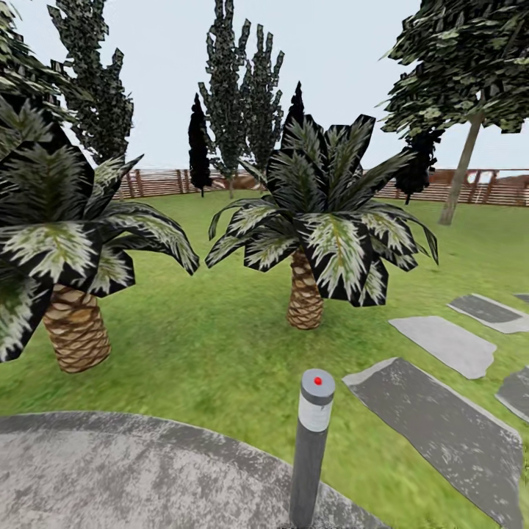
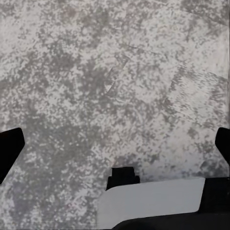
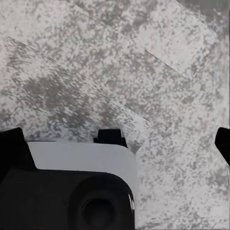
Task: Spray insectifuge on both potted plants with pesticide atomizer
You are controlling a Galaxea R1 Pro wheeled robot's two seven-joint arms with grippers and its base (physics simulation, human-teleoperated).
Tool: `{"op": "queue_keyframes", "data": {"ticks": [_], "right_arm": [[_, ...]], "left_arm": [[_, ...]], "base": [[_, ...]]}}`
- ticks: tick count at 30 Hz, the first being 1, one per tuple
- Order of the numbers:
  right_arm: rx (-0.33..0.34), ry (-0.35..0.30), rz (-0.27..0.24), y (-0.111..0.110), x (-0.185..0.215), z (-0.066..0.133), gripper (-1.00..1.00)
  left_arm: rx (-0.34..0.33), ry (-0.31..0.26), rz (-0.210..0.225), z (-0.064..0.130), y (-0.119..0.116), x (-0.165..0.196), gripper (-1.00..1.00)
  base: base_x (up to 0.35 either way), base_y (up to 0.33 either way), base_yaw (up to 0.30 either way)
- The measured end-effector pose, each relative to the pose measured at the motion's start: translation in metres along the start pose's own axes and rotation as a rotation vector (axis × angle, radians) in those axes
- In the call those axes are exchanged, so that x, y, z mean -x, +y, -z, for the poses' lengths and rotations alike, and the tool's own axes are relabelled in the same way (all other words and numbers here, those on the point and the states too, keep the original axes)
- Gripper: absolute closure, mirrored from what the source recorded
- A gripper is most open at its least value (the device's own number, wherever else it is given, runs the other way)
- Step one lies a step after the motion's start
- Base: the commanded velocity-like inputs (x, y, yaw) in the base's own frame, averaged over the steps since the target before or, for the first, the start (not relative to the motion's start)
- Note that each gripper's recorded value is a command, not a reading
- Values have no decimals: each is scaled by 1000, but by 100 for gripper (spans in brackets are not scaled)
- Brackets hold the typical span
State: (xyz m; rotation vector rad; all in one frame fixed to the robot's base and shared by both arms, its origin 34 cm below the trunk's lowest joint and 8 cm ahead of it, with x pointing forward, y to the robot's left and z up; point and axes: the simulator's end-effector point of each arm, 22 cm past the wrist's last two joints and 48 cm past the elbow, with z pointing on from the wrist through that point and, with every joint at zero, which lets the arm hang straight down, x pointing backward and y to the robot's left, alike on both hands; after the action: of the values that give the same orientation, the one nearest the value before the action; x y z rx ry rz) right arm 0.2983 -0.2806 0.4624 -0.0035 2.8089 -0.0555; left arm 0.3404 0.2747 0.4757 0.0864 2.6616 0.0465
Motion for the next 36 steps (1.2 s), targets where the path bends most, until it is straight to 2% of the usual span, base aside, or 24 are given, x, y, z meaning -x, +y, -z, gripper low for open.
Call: {"op": "queue_keyframes", "data": {"ticks": [3,4,5,10,14,21,24,36], "right_arm": [[-9,-66,2,-7,31,1,-100],[-17,-152,5,-14,72,5,-100],[-17,-170,5,-14,81,6,-100],[-17,-198,5,-15,90,8,-100],[-16,-261,8,-14,103,11,-100],[-16,-247,7,-14,92,9,-100],[-17,-247,6,-14,91,9,-100],[-18,-246,6,-14,91,9,-100]], "left_arm": [[5,-45,-1,-6,4,30,-100],[5,-82,-1,-11,4,57,-100],[4,-86,-1,-11,3,60,-100],[4,-89,-4,-10,4,57,-100],[11,-89,-16,-10,9,54,-100],[23,-97,-15,-9,19,56,-100],[29,-118,-11,-9,22,59,-100],[22,-108,-16,-8,18,48,-100]], "base": [[0,0,-273],[0,0,-281],[0,0,-283],[0,0,-283],[0,0,-284],[0,0,-284],[0,0,-285],[0,0,-285]]}}
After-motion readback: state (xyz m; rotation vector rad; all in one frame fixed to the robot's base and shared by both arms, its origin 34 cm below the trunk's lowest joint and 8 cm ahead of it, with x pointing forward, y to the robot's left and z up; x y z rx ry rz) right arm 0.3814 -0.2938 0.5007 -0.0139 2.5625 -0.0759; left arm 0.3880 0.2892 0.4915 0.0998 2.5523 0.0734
